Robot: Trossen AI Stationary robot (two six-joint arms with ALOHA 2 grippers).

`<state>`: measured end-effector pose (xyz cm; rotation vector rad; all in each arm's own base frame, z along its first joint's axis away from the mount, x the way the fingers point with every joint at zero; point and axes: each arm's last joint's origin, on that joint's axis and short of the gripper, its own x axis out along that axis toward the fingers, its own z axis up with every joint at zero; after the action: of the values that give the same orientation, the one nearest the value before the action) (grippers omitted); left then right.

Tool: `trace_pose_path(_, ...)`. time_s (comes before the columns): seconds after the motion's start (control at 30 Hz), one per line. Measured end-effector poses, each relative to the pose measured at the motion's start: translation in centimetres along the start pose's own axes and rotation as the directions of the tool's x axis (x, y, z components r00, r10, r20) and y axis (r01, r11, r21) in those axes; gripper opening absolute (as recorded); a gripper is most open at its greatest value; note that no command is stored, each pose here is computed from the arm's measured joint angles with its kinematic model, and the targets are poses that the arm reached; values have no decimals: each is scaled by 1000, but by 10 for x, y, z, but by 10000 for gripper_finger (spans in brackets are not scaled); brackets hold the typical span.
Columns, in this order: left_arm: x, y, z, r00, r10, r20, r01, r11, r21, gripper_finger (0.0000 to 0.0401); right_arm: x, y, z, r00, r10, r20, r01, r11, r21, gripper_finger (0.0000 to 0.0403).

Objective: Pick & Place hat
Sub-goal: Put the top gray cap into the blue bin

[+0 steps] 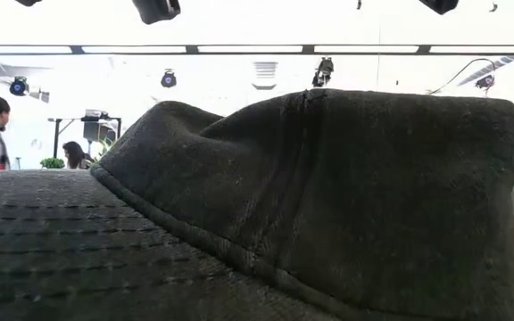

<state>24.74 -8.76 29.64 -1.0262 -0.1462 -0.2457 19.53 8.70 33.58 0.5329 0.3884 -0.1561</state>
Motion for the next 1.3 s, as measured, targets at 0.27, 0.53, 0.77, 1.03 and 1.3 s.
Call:
trace_pose_path(0.27, 3, -6, 2, 999, -41, -25, 42, 998, 38, 7, 25, -5, 16, 977, 212, -10, -212, 977, 30, 208)
trace_pose_path(0.53, 3, -7, 4, 999, -52, -17, 53, 997, 62, 7, 38, -4, 17, 968, 249, -31, -249, 969, 1, 208)
trace_pose_path(0.77, 4, -4, 8, 999, -45, 4, 45, 996, 71, 7, 59, -1, 26, 946, 323, -33, -324, 946, -11, 208)
trace_pose_path(1.03, 4, -1, 8, 1000, -26, 6, 25, 993, 117, 9, 85, 3, 47, 909, 413, -51, -416, 907, -62, 166)
trace_pose_path(1.3, 2, 13, 4, 986, 164, 21, -164, 953, 254, 21, 98, 1, 67, 927, 357, -119, -369, 923, -112, 36)
